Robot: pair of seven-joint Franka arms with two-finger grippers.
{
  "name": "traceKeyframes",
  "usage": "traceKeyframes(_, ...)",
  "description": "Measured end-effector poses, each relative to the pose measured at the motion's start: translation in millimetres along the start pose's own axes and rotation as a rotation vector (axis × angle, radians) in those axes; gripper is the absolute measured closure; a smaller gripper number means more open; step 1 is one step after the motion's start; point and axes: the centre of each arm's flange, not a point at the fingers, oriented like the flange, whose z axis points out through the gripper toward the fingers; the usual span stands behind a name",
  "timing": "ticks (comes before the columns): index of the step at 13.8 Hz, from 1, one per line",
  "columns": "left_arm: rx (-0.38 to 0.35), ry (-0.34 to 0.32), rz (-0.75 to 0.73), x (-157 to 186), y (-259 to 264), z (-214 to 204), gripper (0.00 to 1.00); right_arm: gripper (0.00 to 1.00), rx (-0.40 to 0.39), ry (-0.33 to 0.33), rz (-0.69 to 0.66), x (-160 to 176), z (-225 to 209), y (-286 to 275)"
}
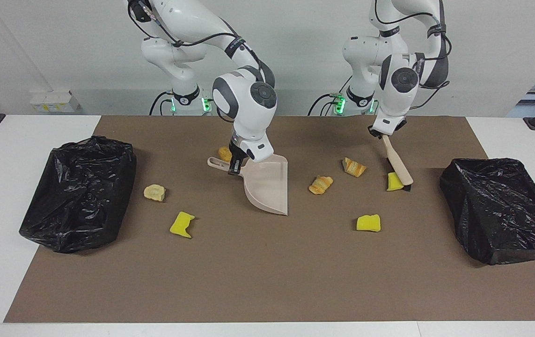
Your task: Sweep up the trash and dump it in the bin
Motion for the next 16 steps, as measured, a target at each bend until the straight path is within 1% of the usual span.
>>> traceKeyframes(1, -0.012, 0.001, -0.007, 0, 7, -5, 0.73, 0.68, 0.001, 0.000, 0.001, -1, 1, 0)
traceKeyframes(3, -0.028, 0.014, -0.004, 15, 13, -19, 0.73, 0.68, 0.000, -0.001, -0.016, -1, 1, 0)
traceKeyframes(5, -0.042, 0.024, 0.041, 46, 6, -32, 0.73, 0.68, 0.002, -0.001, -0.076, -4, 2, 2)
traceKeyframes(8, -0.016, 0.054, 0.234, 104, -35, -41, 0.73, 0.68, 0.005, 0.003, -0.123, -12, 6, 8)
traceKeyframes(10, -0.009, 0.111, 0.345, 137, -60, -47, 0.73, 0.68, 0.000, 0.005, -0.131, -12, 7, 8)
traceKeyframes(12, 0.009, 0.173, 0.443, 164, -75, -57, 0.73, 0.68, -0.003, 0.003, -0.133, -12, 8, 8)
traceKeyframes(16, 0.058, 0.263, 0.736, 222, -101, -72, 0.73, 0.68, -0.010, 0.006, -0.149, -5, 5, 3)
